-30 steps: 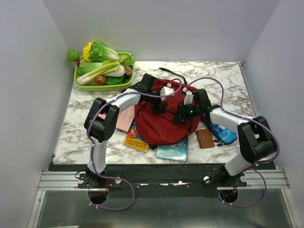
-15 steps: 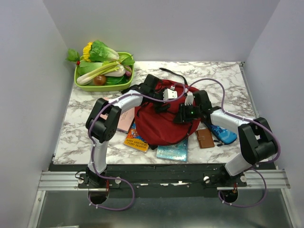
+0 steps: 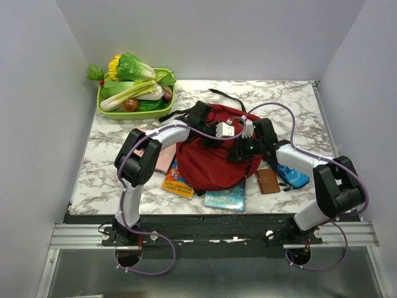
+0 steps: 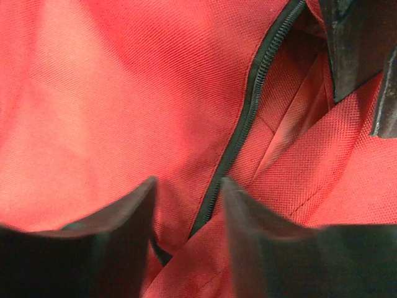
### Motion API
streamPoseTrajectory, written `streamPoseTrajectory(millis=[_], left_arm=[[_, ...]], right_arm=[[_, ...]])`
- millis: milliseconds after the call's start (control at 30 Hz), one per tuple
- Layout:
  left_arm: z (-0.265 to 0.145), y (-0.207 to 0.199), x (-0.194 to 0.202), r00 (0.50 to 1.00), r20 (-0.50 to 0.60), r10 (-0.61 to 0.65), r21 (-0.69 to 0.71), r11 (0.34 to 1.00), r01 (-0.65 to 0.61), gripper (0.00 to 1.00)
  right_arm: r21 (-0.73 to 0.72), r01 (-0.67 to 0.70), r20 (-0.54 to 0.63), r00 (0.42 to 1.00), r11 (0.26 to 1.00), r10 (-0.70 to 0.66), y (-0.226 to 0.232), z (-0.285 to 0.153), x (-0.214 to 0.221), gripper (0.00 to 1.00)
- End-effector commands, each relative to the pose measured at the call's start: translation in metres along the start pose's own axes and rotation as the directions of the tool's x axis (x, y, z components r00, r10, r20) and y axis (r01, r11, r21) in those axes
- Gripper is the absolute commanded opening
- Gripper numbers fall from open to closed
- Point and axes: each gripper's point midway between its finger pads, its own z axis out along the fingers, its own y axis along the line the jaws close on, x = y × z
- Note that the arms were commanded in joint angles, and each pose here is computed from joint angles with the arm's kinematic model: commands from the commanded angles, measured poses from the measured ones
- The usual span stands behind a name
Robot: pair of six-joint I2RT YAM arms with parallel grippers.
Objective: Pack the student bag
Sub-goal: Unzip the student bag at the center of the board.
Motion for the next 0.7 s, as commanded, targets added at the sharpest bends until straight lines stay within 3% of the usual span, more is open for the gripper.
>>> streamPoseTrajectory(millis=[0,67,267,367,567,667], left_arm=[[0.015,-0.011,0.016,0.998,-0.056,-0.022,-0.006,1.000,0.022,0.42],[0.020,-0.011,0.017,0.997,-0.076,-0.022,-0.020,1.000,0.021,0.31],[0.023,-0.021,0.019,0.995,-0.096,0.012,0.017,1.000,-0.011,0.27],[0.023,-0.021,0.020,0.995,-0.104,-0.004,0.003,1.000,0.004,0.00],[0.009,0.004,-0.010,0.972,-0.010,-0.234,-0.088,0.969,0.232,0.00],[-0.001,0.019,-0.031,0.956,0.065,-0.286,-0.100,0.951,0.291,0.00]], right_arm=[[0.015,-0.012,-0.028,1.000,1.000,0.012,0.002,-0.007,0.012,0.36],[0.016,-0.013,-0.027,1.000,1.000,0.013,0.003,-0.010,0.013,0.35],[0.019,-0.012,-0.033,0.999,1.000,0.012,0.003,-0.015,0.020,0.34],[0.024,-0.014,-0.036,0.999,1.000,0.014,0.002,-0.016,0.024,0.34],[0.049,-0.018,-0.035,0.999,0.999,0.019,-0.001,-0.021,0.029,0.34],[0.073,-0.022,-0.028,0.999,0.997,0.024,-0.004,-0.022,0.029,0.34]])
